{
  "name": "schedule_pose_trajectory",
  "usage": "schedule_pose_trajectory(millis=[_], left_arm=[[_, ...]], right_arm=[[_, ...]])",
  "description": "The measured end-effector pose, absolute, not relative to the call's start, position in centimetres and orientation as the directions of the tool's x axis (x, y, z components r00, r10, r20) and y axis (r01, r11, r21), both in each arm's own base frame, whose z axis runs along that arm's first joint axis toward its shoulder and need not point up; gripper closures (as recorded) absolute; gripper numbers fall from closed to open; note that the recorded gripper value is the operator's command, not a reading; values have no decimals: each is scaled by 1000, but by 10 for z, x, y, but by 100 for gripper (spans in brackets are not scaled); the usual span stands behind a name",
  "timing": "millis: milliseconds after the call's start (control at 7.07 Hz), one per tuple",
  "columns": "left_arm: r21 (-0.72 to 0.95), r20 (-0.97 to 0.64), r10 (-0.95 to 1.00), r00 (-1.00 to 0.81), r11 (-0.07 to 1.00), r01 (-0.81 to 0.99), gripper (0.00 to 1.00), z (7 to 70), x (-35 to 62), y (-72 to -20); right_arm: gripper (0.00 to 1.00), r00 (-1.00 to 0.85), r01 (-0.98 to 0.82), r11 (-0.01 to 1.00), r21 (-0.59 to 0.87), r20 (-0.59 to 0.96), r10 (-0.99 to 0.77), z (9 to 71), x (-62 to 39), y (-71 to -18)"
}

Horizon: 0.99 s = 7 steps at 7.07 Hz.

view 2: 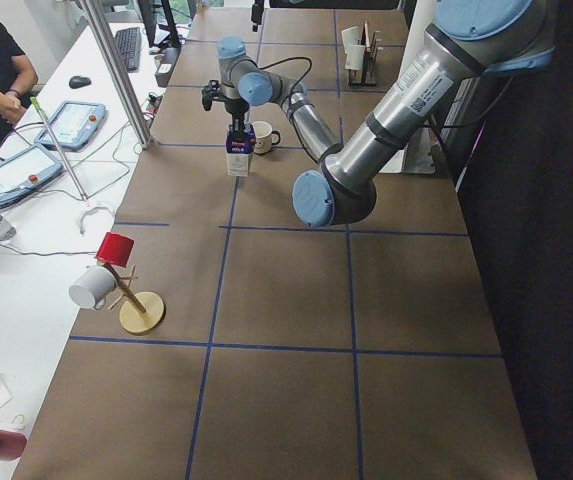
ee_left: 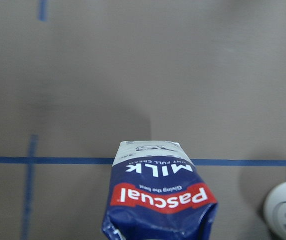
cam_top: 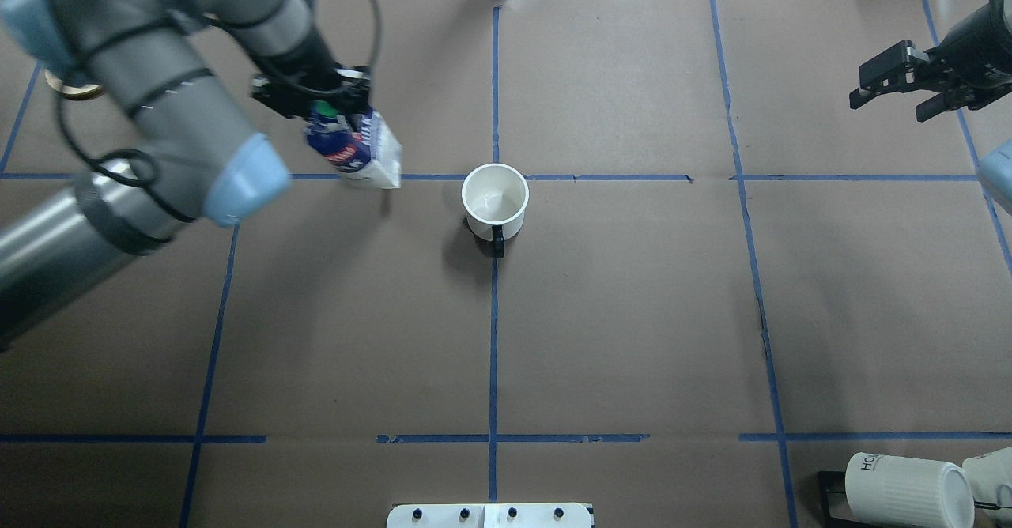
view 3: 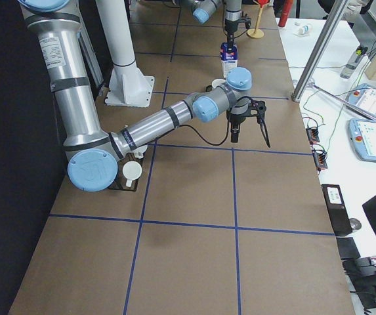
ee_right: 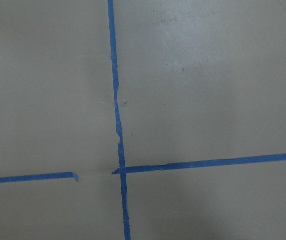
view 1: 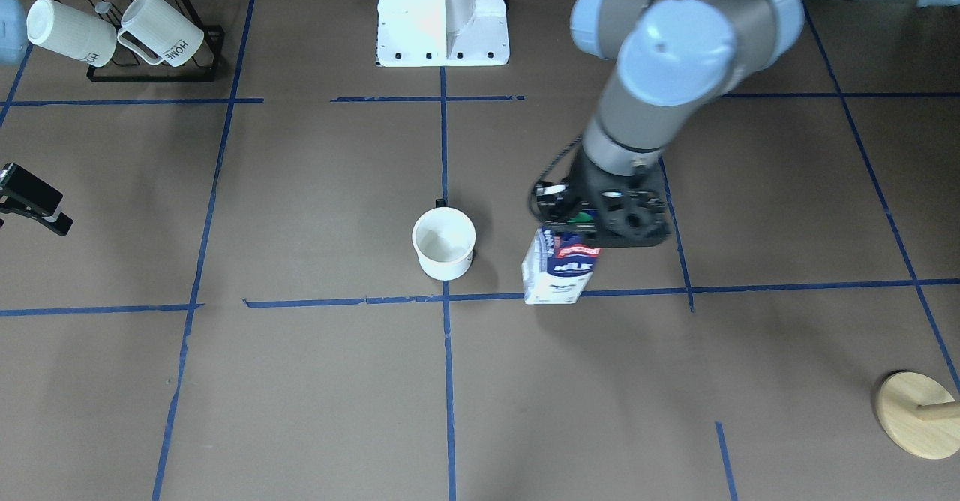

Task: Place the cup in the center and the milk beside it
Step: 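Lower the milk carton beside the mug with the left gripper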

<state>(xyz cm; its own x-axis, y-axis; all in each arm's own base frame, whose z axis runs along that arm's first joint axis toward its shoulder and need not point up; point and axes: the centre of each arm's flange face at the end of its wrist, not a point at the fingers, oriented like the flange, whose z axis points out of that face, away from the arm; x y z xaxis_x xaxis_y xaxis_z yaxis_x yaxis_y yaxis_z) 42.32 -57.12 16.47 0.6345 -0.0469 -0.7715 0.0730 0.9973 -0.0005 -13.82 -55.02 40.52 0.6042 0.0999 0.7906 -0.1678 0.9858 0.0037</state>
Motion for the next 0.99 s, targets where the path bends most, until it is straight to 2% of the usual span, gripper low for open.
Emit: schedule_pose_trajectory(millis=[142,283,425,566,991], left_arm=[[-15,-775,-63,628,996,82,87,144,446,-562],[-17,-775,-70,628,996,90,70,130,467,-549],[-12,-772,-71,632,995,96,22,123,481,-538],[-10,-770,-71,635,995,99,0,122,488,-534],[-4,-769,-68,636,995,102,0,121,489,-532]], right_arm=[[0,604,-167,986,3,790,100,407,-138,-550],[0,605,-167,986,2,790,101,409,-138,-550],[0,605,-167,986,1,790,102,409,-137,-549],[0,605,-168,986,1,789,102,410,-137,-549],[0,608,-169,986,1,787,103,411,-138,-550]])
